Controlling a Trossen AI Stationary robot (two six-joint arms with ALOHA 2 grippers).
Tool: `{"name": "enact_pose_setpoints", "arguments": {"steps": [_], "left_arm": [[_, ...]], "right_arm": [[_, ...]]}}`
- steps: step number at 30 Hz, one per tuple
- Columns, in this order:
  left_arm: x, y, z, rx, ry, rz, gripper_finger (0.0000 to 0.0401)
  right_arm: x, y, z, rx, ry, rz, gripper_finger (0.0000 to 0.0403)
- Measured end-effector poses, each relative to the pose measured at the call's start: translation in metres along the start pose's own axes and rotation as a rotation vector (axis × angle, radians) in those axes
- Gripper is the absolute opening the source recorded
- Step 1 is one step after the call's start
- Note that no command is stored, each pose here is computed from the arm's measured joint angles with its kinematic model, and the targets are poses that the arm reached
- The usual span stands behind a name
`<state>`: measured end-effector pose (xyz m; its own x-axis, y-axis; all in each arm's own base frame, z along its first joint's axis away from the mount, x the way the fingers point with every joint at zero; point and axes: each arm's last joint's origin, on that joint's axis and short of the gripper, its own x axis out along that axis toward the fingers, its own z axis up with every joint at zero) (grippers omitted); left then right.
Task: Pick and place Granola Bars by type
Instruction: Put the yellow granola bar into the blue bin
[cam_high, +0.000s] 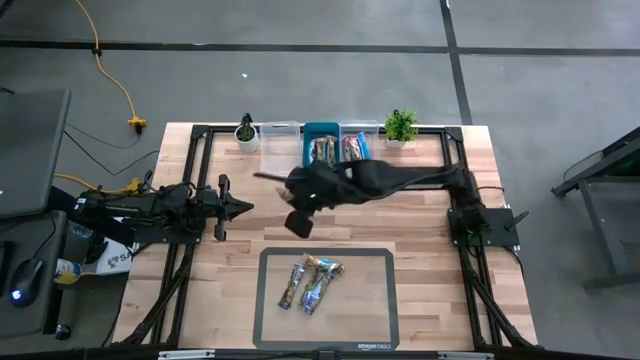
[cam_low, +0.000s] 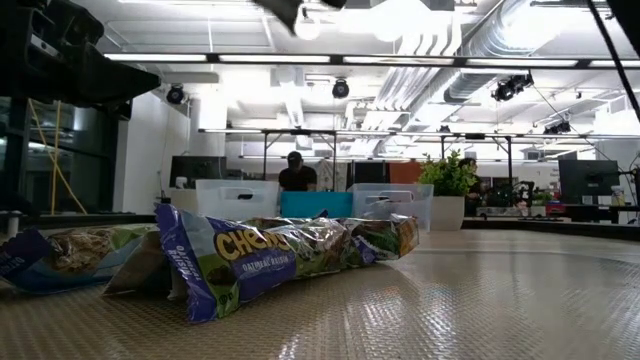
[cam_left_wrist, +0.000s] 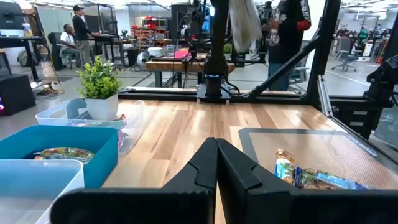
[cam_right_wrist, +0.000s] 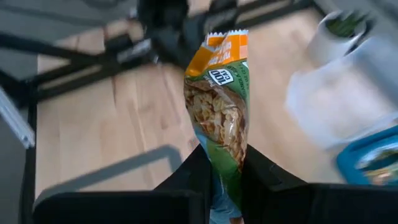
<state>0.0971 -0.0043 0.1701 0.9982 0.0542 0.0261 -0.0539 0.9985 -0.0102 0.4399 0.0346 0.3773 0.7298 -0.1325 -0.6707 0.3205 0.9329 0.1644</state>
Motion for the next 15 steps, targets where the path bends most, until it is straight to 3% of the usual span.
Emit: {"name": "enact_pose_setpoints", "arguments": {"steps": [8,15], "left_arm": [[0.000,0.000,0.000,0.000,0.000,0.000,0.0001],[0.000,0.000,0.000,0.000,0.000,0.000,0.0001]], "right_arm": [[-0.051,-0.019,0.018,0.081,-0.209,-0.237,0.0032],[-0.055,-0.046,0.028,0.151,-0.281,-0.407,0.0040]]}}
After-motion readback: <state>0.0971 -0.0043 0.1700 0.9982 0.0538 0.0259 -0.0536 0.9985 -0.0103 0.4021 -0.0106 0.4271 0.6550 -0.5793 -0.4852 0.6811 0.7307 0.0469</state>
